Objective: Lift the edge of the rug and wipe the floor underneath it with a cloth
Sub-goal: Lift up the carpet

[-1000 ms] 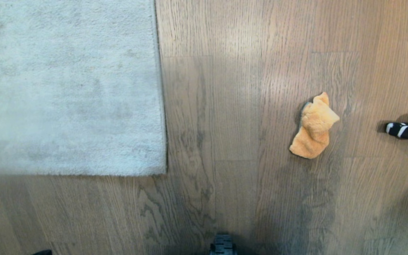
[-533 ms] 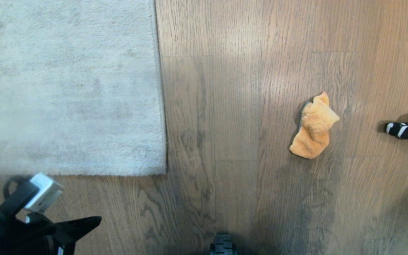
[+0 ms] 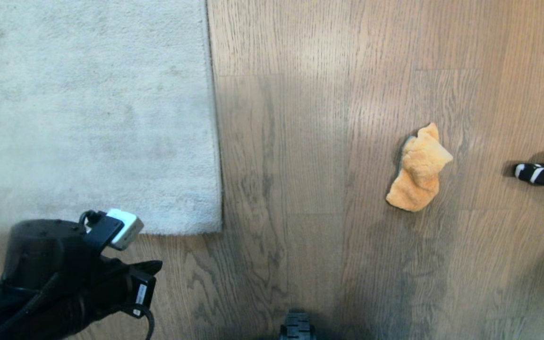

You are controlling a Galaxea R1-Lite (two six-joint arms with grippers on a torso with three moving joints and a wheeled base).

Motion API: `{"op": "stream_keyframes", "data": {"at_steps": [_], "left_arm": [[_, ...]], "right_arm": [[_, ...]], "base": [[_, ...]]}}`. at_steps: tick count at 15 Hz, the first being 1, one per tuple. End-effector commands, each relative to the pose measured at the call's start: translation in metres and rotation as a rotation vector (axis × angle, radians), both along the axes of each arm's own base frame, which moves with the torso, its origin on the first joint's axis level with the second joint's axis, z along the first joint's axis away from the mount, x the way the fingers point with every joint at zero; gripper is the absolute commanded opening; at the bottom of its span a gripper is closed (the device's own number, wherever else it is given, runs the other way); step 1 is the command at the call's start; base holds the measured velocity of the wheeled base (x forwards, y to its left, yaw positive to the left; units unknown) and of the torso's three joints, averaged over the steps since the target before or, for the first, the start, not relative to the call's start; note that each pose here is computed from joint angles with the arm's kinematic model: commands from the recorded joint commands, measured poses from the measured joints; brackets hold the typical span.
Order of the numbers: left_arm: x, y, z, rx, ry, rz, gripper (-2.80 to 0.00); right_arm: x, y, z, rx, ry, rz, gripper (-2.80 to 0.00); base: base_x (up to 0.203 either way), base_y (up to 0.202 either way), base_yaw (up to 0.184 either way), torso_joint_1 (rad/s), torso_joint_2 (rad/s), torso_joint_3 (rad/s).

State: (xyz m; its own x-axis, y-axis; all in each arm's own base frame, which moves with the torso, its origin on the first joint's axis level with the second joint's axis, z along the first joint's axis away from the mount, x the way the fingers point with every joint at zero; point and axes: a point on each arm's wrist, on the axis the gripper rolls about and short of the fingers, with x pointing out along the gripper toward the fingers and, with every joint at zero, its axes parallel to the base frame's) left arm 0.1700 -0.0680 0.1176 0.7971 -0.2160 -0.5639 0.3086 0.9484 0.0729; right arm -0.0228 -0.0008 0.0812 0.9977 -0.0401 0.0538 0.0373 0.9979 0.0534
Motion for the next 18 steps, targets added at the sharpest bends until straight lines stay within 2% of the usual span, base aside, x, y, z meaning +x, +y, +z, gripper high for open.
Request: {"op": "stream_keyframes", "data": {"at_steps": [1,3,8,15,18], "left_arm": [[0.006,-0.012,-0.011,0.027,0.045,-0.013,0.00],[0.014,-0.020,-0.016,0.045,0.048,0.037,0.00],[0.051,-0.041,-0.025,0.083,-0.058,0.149,0.00],[0.085,-0.066,-0.024,0.120,-0.121,0.211,0.00],[0.090,-0.072,-0.025,0.181,-0.146,0.231,0.00]], "right_arm": [[0.000,0.000,0.000,0.001,-0.001,0.000,-2.80],[0.000,0.000,0.000,0.001,-0.001,0.000,-2.80],[0.000,0.000,0.000,0.001,-0.001,0.000,-2.80],[0.000,0.000,0.000,0.001,-0.001,0.000,-2.80],[0.000,0.000,0.000,0.001,-0.001,0.000,-2.80]], "base": [[0.000,0.000,0.000,0.000,0.00,0.000],[0.000,0.000,0.000,0.000,0.00,0.000],[0.000,0.000,0.000,0.000,0.00,0.000],[0.000,0.000,0.000,0.000,0.00,0.000],[0.000,0.000,0.000,0.000,0.00,0.000]]}}
